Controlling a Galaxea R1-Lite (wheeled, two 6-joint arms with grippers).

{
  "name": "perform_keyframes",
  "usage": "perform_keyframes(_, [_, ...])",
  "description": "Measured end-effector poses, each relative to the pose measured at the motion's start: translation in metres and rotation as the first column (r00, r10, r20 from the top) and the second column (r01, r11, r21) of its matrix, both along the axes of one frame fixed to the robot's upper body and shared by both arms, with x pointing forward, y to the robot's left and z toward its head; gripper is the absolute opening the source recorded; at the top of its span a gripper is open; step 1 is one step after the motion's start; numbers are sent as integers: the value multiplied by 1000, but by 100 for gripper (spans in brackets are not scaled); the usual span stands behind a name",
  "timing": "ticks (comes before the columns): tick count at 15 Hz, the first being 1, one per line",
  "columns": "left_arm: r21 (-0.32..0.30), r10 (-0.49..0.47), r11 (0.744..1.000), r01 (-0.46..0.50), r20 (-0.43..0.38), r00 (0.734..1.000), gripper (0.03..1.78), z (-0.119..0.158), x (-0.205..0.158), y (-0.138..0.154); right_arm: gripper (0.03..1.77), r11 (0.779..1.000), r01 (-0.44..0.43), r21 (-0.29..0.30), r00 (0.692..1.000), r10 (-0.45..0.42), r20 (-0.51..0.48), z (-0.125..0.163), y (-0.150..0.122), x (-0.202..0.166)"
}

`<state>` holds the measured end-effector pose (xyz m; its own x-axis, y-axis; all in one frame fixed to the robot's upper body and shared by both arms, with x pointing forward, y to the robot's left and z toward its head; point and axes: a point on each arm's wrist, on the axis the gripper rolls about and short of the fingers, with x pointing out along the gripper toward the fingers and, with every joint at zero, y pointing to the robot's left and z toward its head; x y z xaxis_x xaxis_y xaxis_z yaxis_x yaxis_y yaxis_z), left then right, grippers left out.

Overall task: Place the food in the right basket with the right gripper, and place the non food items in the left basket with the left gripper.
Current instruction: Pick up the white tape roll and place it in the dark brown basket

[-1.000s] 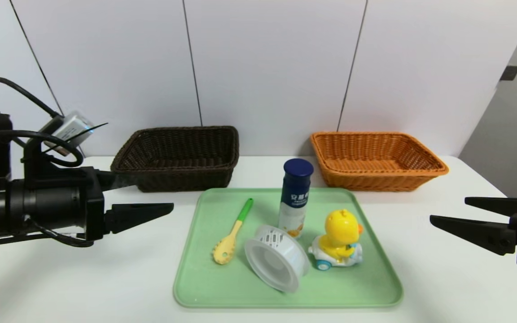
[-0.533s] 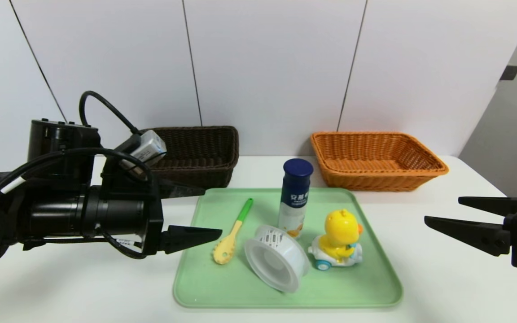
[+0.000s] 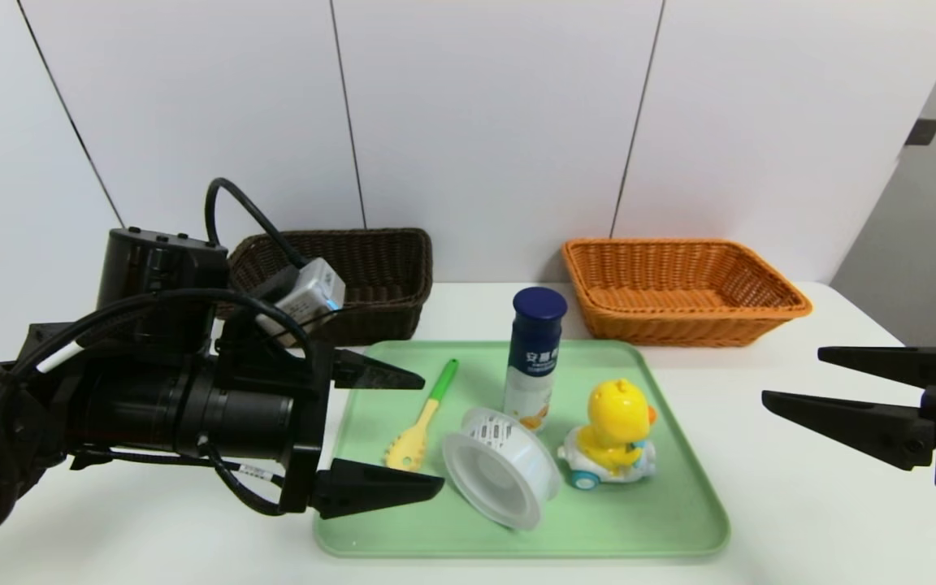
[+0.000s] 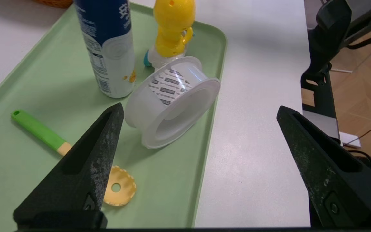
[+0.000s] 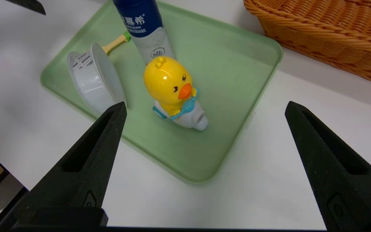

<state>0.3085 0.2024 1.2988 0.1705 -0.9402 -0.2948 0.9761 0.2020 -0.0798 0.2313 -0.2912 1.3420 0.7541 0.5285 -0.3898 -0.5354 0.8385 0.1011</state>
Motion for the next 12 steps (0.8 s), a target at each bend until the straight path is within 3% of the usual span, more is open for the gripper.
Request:
perform_keyframes(8, [80,-82,994,75,90,993,169,-29,27,-18,170,1000,-2,3,1000,2,0,0,-2,-8])
perform_keyframes(12, [86,-87,993,80,87,992,169,-37,45,-27,170,1000,0,4,1000,0,4,0,-3,-10])
